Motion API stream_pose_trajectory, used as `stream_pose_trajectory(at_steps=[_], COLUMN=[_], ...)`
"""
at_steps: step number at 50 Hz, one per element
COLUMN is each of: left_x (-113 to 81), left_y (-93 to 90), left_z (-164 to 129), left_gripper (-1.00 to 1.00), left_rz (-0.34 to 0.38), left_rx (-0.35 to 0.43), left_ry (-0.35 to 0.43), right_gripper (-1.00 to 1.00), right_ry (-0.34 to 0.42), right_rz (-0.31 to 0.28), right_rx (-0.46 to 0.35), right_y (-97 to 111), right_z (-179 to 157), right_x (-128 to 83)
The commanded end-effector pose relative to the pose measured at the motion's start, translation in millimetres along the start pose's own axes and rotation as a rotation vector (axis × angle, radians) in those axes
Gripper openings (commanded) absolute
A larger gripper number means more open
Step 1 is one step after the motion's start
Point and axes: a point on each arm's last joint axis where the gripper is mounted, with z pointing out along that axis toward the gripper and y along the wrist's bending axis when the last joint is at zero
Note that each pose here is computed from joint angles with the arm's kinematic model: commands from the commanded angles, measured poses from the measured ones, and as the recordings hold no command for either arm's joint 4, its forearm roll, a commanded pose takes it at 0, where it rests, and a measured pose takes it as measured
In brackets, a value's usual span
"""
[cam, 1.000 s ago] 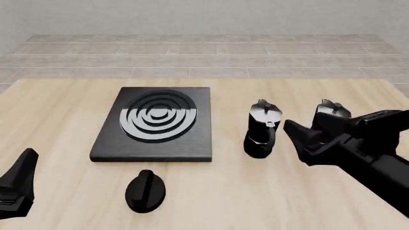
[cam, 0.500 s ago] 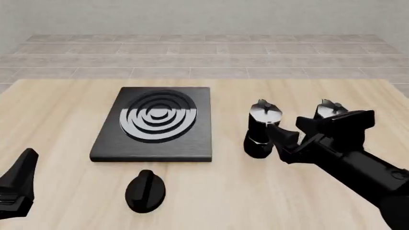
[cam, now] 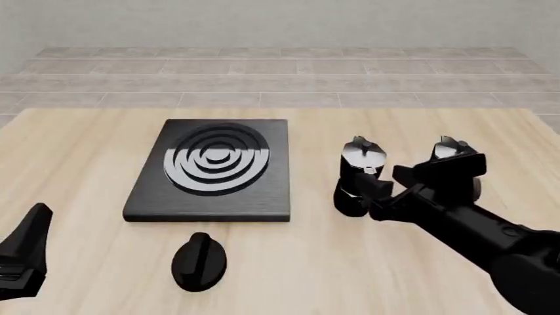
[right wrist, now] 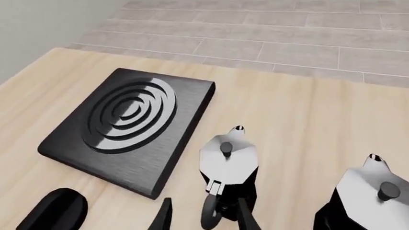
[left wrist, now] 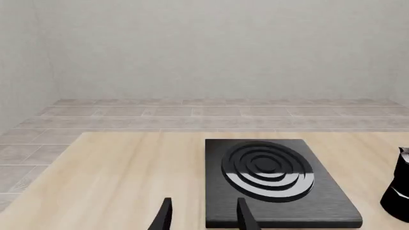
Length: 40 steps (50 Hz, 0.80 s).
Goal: Put both moka pots on the stove.
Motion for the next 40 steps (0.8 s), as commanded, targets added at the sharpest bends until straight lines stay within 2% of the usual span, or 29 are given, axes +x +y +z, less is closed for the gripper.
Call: stream_pose_trajectory(at_steps=[1, 20, 40], left_x=[0.0, 0.0, 0.0], left_y=[0.0, 0.0, 0.0], left_z=[0, 0, 0], left_gripper=[1.0, 1.0, 1.0], left_rz=[0.0, 0.0, 0.0], left_rx=[0.0, 0.0, 0.0], left_ry=[0.0, 0.0, 0.0], right_gripper=[1.0, 1.0, 1.0], right_ry=[0.013, 0.051, 0.099], right_rz=[0.009, 0.041, 0.074], right_rx=[0.01, 0.038, 0.034], right_y=[-3, -10, -8], right_z=[10, 25, 37], right_x=[5, 16, 27])
